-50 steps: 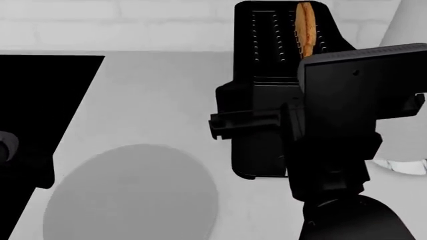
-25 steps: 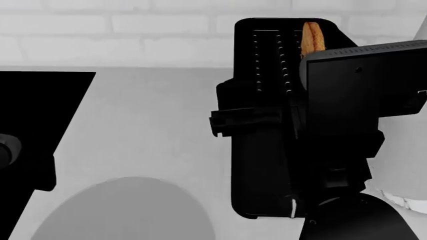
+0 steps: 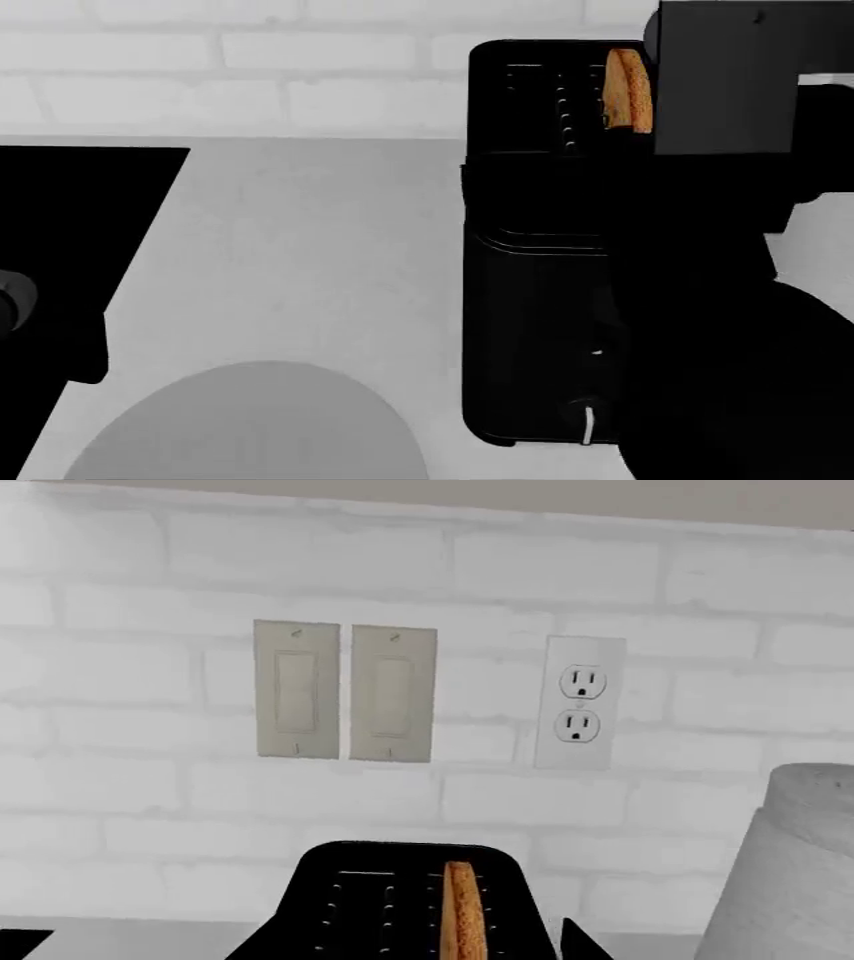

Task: Place the toasted item on a plate.

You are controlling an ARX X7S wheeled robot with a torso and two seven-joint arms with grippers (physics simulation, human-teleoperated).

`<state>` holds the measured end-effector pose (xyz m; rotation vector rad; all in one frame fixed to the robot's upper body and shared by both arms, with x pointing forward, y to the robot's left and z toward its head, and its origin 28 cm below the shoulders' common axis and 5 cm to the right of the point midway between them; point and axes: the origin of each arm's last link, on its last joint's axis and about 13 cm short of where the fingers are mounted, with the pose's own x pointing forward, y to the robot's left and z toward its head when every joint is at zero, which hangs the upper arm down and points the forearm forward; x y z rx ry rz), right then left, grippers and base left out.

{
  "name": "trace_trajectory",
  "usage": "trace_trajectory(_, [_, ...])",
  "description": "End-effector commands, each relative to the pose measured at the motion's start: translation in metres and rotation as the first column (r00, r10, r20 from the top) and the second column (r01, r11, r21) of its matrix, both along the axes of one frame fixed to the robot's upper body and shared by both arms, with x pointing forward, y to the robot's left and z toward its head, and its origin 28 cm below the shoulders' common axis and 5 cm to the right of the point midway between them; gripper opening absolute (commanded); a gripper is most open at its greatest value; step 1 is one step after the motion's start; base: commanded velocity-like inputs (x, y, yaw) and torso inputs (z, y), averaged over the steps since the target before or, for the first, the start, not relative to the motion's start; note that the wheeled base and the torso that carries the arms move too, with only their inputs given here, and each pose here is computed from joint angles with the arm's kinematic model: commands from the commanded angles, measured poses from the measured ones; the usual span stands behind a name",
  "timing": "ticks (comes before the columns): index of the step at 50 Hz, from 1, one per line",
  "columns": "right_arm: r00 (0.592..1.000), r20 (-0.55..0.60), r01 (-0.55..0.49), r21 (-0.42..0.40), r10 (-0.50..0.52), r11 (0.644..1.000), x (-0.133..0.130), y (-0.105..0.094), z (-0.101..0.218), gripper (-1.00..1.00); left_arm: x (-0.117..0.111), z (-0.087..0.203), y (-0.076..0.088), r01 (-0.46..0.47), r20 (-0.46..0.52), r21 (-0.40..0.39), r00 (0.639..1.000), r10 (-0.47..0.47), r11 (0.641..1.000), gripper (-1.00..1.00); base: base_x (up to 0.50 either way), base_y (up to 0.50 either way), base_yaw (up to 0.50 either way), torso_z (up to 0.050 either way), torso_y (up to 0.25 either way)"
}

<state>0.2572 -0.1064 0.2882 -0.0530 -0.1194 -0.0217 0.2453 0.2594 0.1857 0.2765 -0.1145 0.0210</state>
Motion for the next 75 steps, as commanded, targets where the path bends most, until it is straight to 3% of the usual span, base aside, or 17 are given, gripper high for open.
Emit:
trace_trajectory(1, [0.986, -0.165, 0.014, 0.019, -0.010, 1.000, 0.002, -0.005, 0.023, 1.00, -0.003, 0.001, 0.002, -0.008, -0.002, 0.006, 1.000, 0.008, 1.000, 1.00, 0.00, 0.00, 0.00, 0.000, 0.000])
trace_trajectory(9, [0.973, -0.231, -0.011, 0.053, 0.023, 0.999, 0.005, -0.007, 0.038, 1.00, -0.004, 0.002, 0.002, -0.012, 0.001, 0.006, 1.000, 0.012, 1.000, 1.00, 0.00, 0.00, 0.00, 0.000, 0.000])
trace_trajectory(20, [0.963, -0.270, 0.007, 0.017, -0.002, 1.000, 0.015, -0.010, 0.042, 1.00, -0.005, 0.003, 0.002, -0.006, -0.001, 0.006, 1.000, 0.006, 1.000, 1.00, 0.00, 0.00, 0.00, 0.000, 0.000])
trace_trajectory(47, [0.931, -0.365, 0.015, -0.012, -0.018, 1.000, 0.054, -0.014, 0.031, 1.00, -0.009, 0.001, 0.001, 0.003, -0.008, 0.001, 1.000, -0.003, 1.000, 1.00, 0.00, 0.00, 0.00, 0.000, 0.000])
trace_trajectory(75, [0.887, -0.460, 0.053, -0.006, -0.050, 0.999, 0.078, -0.021, 0.020, 1.00, -0.009, -0.001, 0.001, 0.003, -0.013, 0.003, 1.000, -0.003, 1.000, 1.00, 0.00, 0.00, 0.00, 0.000, 0.000])
